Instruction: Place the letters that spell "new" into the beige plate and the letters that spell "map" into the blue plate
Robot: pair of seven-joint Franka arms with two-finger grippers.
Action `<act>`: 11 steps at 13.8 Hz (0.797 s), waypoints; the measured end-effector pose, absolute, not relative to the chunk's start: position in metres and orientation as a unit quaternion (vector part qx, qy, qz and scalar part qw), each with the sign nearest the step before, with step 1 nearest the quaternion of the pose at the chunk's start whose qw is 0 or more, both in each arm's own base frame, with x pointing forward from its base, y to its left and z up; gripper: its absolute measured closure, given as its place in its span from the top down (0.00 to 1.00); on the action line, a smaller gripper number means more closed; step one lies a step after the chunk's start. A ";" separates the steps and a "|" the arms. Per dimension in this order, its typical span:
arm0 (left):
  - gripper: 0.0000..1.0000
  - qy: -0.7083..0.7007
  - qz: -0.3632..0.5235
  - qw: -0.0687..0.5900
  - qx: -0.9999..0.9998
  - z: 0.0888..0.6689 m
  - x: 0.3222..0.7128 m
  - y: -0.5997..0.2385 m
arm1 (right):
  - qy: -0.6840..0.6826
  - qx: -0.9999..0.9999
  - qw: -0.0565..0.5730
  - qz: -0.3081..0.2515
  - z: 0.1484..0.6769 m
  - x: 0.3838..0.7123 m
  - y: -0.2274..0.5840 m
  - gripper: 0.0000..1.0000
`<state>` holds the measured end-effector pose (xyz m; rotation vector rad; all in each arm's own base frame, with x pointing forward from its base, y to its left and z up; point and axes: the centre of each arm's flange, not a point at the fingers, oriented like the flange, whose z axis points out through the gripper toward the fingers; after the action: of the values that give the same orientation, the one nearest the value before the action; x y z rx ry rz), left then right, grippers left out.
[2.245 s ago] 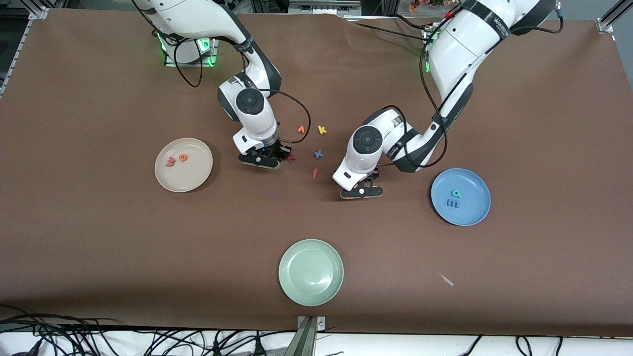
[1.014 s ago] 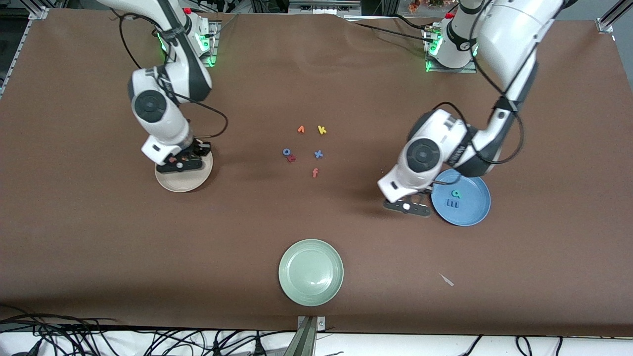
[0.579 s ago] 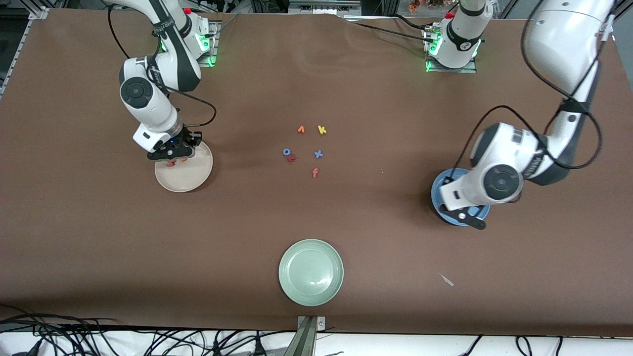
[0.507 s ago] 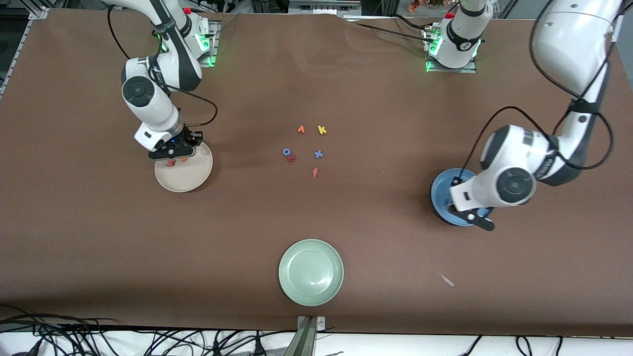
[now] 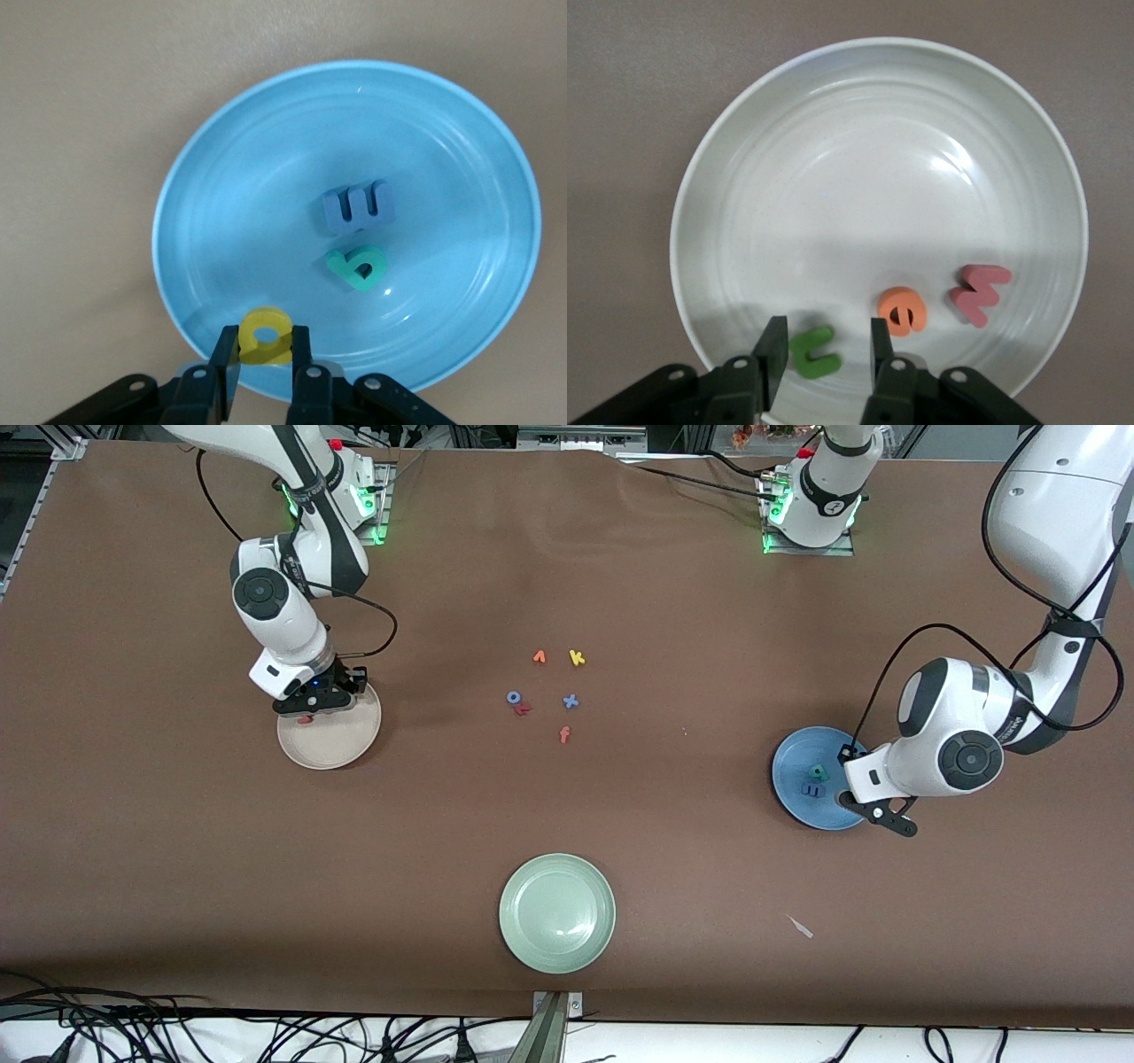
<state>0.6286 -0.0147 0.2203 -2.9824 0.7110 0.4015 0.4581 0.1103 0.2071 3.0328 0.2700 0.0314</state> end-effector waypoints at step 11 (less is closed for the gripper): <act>1.00 0.235 0.080 0.029 -0.968 0.398 0.649 -0.073 | 0.083 0.996 0.040 -0.011 0.271 0.495 0.124 0.65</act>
<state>0.6491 -0.0726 0.3976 -2.9872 0.7263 0.2466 0.4947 0.1243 0.2711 3.0501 0.2533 -0.0328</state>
